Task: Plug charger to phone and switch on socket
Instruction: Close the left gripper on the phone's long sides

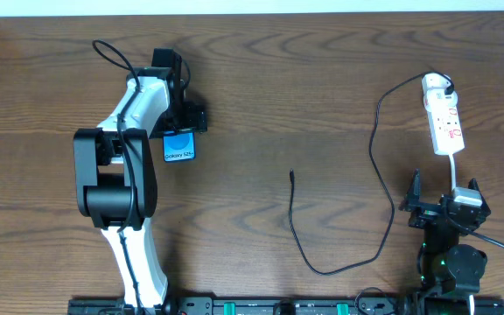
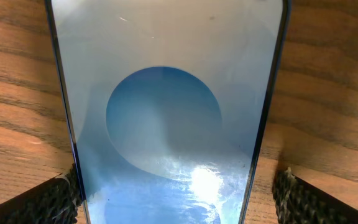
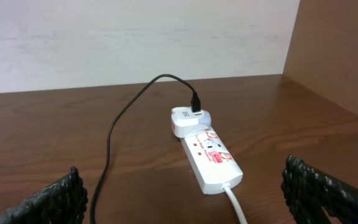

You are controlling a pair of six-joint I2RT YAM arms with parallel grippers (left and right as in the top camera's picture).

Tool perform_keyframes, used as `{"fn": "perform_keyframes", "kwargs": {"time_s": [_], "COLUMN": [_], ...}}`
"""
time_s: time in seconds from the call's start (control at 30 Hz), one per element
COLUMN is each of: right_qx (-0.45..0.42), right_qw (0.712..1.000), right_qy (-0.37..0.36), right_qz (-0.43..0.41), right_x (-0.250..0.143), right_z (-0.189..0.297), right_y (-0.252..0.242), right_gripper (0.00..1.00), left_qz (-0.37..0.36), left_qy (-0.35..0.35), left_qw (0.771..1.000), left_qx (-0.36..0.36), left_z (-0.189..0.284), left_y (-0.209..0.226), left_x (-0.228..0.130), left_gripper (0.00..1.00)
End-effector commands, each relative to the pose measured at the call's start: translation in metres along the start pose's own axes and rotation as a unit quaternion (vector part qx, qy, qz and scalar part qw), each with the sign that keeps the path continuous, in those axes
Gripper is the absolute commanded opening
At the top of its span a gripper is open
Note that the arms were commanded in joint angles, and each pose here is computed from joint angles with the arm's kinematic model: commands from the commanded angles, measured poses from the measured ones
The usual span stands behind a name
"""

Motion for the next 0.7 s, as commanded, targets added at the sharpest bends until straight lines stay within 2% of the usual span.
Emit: {"fn": "perform_keyframes", "kwargs": {"time_s": [0.0,0.67], "right_qx": [-0.005,-0.005], "right_qw": [1.000,1.000], "right_qy": [0.000,0.000], "right_qz": [0.004,0.004], "right_x": [0.000,0.000], "right_z": [0.000,0.000], "right_y": [-0.001,-0.001], "right_gripper": [0.99,0.99], "left_qz": [-0.006,-0.006], "left_qy": [0.017,0.037], "left_qw": [1.000,0.999], "left_qx": [0.001,0.001], "left_z": [-0.010,-0.024], "left_y": [0.001,0.001], "left_x": [-0.006,-0.010], "left_gripper": [0.98,0.98]}}
Point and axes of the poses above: each gripper's point midway between its finger pads, its own z axis back along the fingers, its own y axis along the line the jaws close on, x = y × z, the point moved 6 cm from there along z, back along the fingers, and after that the axes turned 2 degrees about z, right-handed, at the moved point
